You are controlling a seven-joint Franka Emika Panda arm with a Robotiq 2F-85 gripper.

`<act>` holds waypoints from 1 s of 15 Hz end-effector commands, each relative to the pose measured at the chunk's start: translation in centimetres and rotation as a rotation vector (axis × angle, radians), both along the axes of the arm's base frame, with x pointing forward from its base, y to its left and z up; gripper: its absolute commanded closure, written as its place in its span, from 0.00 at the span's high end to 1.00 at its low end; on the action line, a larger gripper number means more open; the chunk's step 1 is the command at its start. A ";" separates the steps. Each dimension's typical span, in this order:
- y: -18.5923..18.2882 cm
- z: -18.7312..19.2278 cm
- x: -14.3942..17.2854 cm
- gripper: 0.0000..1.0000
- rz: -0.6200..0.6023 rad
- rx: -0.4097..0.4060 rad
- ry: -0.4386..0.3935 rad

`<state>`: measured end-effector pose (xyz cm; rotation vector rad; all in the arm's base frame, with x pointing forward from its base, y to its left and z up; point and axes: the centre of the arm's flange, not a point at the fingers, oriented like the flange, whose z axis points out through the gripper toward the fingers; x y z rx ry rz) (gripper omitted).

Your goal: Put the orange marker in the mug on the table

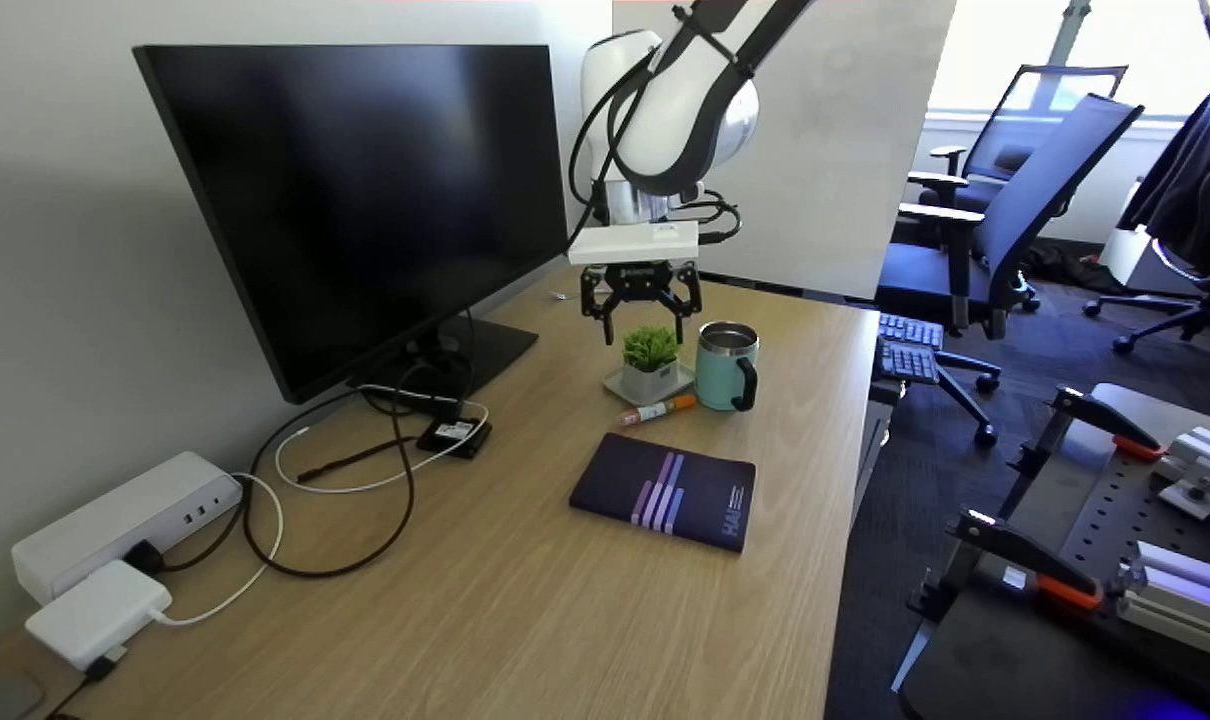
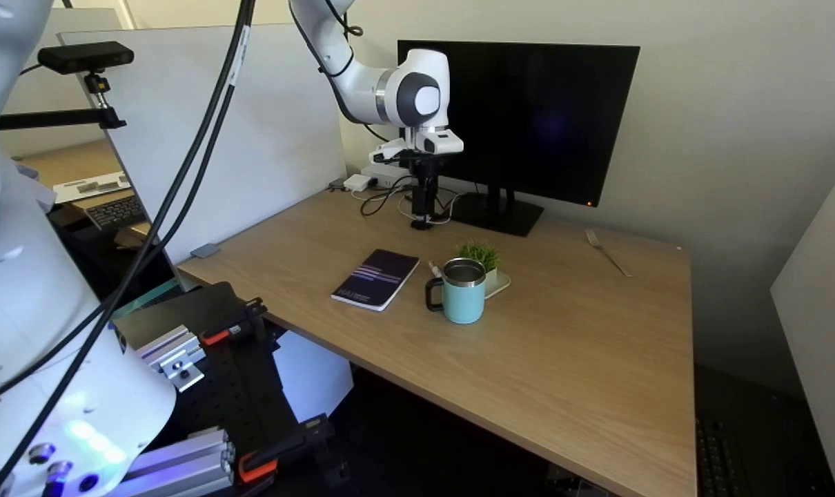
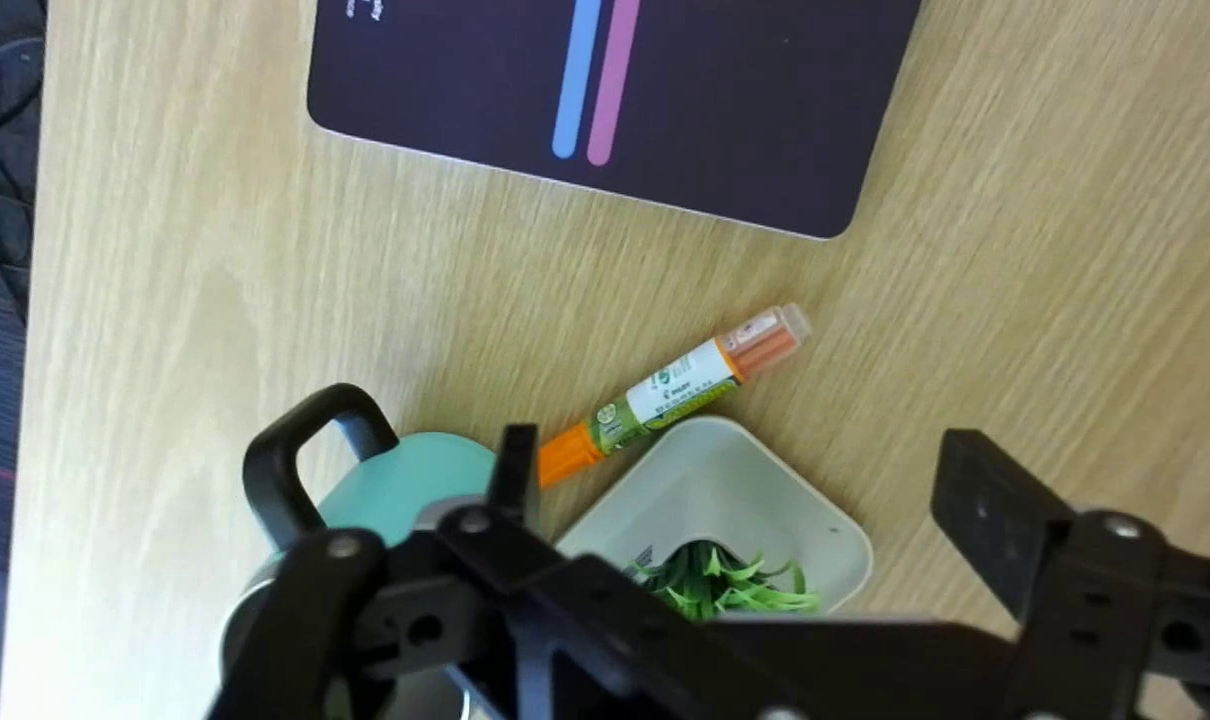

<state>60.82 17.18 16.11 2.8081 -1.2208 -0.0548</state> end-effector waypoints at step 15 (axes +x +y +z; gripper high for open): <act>-4.9 2.6 -4.2 1.00 0.370 0.356 0.033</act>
